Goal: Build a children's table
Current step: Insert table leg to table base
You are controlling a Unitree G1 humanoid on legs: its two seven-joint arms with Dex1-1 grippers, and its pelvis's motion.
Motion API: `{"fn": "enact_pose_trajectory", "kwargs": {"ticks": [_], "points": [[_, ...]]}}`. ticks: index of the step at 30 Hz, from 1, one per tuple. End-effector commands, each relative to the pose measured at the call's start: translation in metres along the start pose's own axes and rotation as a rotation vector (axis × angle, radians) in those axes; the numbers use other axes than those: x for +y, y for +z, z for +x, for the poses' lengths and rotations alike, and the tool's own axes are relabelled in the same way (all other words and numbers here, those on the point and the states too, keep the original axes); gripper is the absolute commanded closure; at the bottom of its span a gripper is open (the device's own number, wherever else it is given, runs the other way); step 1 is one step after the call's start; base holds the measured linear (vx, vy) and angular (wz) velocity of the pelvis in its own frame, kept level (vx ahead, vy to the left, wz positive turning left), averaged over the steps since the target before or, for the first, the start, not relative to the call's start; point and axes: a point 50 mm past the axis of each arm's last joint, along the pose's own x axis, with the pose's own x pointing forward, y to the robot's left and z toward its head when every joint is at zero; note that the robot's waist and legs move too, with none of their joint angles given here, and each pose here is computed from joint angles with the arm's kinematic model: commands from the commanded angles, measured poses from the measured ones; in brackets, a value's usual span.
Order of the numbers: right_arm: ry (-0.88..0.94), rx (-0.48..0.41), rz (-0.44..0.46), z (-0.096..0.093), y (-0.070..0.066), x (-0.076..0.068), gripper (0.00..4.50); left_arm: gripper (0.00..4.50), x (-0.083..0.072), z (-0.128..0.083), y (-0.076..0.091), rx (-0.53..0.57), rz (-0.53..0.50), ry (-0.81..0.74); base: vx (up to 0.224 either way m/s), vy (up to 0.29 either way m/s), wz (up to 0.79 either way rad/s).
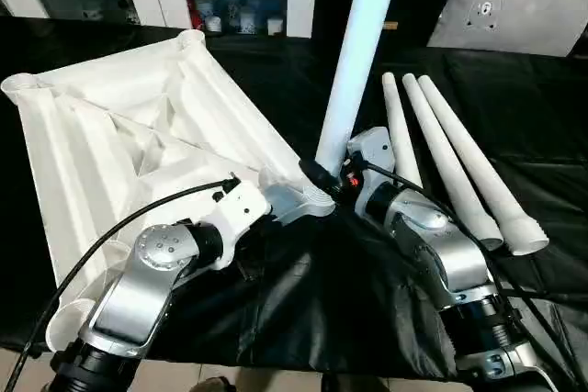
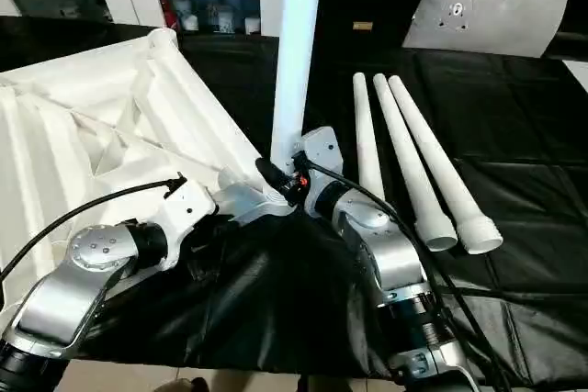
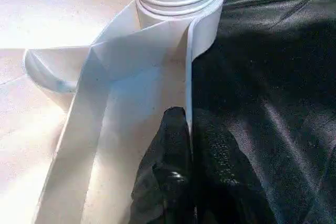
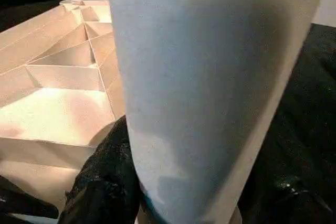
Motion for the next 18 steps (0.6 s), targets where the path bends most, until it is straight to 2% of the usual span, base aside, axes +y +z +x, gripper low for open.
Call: {"fn": "enact_pose_trajectory", "kwargs": {"ticks": [1,4,5,8,10,12,13,18], "points": [[0.002,0.312,0.120,-0.009,-0.072,0.010,2.59,4.50,-0.003,0.002,0.015,-0.043,0.042,0.009,0.000,0.000,0.00],[-0.004,0.297,0.143,-0.007,-0.071,0.010,2.59,4.50,-0.002,0.001,0.015,-0.034,0.052,0.008,0.000,0.000,0.00],[-0.017,0.290,0.140,-0.007,-0.070,0.007,2.24,4.50,-0.001,0.001,0.015,-0.032,0.051,0.005,0.000,0.000,0.00],[-0.023,0.276,0.143,-0.007,-0.069,0.005,2.24,4.50,0.002,0.003,0.013,-0.017,0.040,0.015,0.000,0.000,0.00],[-0.025,0.255,0.120,-0.008,-0.067,0.003,1.84,4.50,0.006,0.004,0.012,-0.010,0.044,0.025,0.000,0.000,0.00],[-0.030,0.250,0.120,-0.010,-0.067,0.000,1.79,4.50,0.009,0.004,0.011,-0.011,0.049,0.026,0.000,0.000,0.00],[-0.032,0.236,0.113,-0.012,-0.066,-0.002,1.59,4.50,0.012,0.004,0.010,-0.006,0.060,0.017,0.000,0.000,0.00],[-0.007,0.191,0.089,-0.024,-0.061,-0.006,1.20,4.50,0.021,0.001,0.003,0.028,0.104,-0.019,0.000,0.000,0.00]]}}
